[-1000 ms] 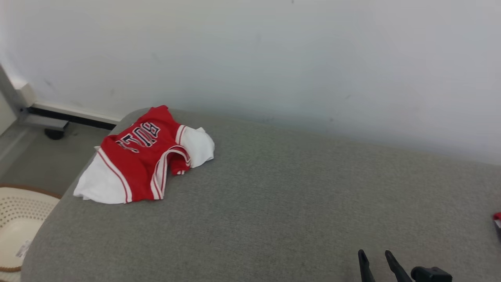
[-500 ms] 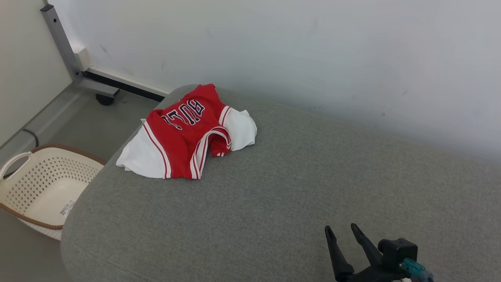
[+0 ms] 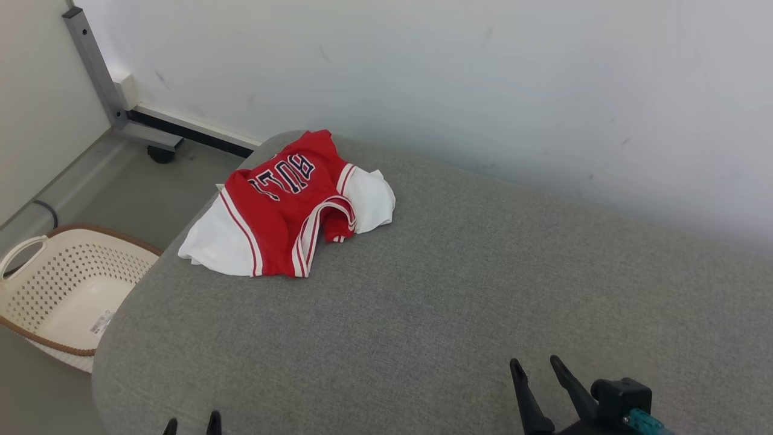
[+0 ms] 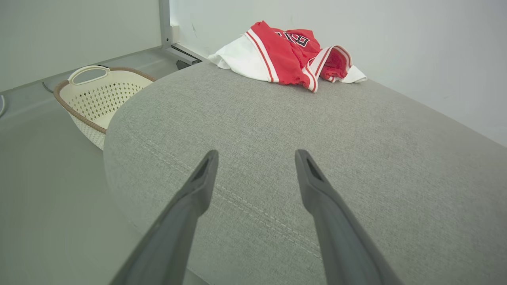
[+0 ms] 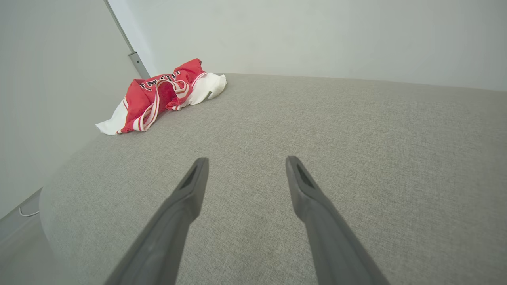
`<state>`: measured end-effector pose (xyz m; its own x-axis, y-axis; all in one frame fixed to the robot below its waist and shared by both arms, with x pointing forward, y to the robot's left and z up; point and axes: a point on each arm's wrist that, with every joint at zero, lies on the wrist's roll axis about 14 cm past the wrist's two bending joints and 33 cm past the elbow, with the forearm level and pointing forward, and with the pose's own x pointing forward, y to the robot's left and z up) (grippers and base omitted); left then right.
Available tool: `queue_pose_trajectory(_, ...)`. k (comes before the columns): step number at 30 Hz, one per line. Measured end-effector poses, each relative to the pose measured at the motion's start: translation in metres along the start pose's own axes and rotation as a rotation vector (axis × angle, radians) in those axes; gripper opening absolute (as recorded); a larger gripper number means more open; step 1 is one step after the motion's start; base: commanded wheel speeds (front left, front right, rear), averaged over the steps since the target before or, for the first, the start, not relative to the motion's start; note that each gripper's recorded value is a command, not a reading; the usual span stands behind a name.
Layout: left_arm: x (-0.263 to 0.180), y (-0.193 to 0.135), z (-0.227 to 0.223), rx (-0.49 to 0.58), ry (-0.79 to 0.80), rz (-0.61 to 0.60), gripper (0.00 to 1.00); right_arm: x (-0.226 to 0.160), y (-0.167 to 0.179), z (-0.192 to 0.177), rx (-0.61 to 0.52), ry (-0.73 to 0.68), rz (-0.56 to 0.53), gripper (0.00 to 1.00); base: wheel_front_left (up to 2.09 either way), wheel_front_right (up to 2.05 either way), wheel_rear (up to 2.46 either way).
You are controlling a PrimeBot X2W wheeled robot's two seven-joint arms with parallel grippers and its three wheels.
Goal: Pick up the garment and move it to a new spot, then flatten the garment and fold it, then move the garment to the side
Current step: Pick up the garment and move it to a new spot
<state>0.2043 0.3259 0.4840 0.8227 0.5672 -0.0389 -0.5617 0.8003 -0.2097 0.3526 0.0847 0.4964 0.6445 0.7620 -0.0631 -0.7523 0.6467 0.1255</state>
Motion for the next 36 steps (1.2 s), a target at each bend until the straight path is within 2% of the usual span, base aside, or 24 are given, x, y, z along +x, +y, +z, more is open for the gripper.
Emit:
queue_pose_trajectory(6, 0.046, -0.037, 0.006, 0.024, 0.059, -0.125, 1.00, -0.019, -0.005, -0.009, -0.005, 0.036, -0.039, 1.00, 0.00, 0.00, 0.00)
queue_pose_trajectory(12, 0.091, -0.051, 0.014, 0.053, 0.119, -0.139, 1.00, -0.024, 0.003, 0.008, -0.047, 0.020, -0.026, 1.00, 0.00, 0.00, 0.00)
queue_pose_trajectory(19, 0.154, -0.083, 0.031, 0.123, 0.164, -0.172, 1.00, -0.041, -0.025, 0.022, -0.093, 0.018, -0.088, 1.00, 0.00, 0.00, 0.00)
queue_pose_trajectory(23, 0.185, -0.099, 0.019, 0.073, 0.253, -0.148, 1.00, -0.046, -0.049, 0.025, -0.098, 0.021, -0.137, 1.00, 0.00, 0.00, 0.00)
queue_pose_trajectory(26, 0.204, -0.113, 0.006, 0.059, 0.302, -0.136, 1.00, -0.050, -0.064, 0.016, -0.085, 0.059, -0.164, 1.00, 0.00, 0.00, 0.00)
queue_pose_trajectory(28, 0.216, -0.121, -0.002, 0.011, 0.315, -0.115, 1.00, -0.053, -0.075, 0.010, -0.082, 0.081, -0.185, 1.00, 0.00, 0.00, 0.00)
queue_pose_trajectory(36, 0.246, -0.112, -0.059, 0.135, 0.475, 0.010, 1.00, -0.061, -0.102, -0.018, -0.031, 0.159, -0.251, 1.00, 0.00, 0.00, 0.00)
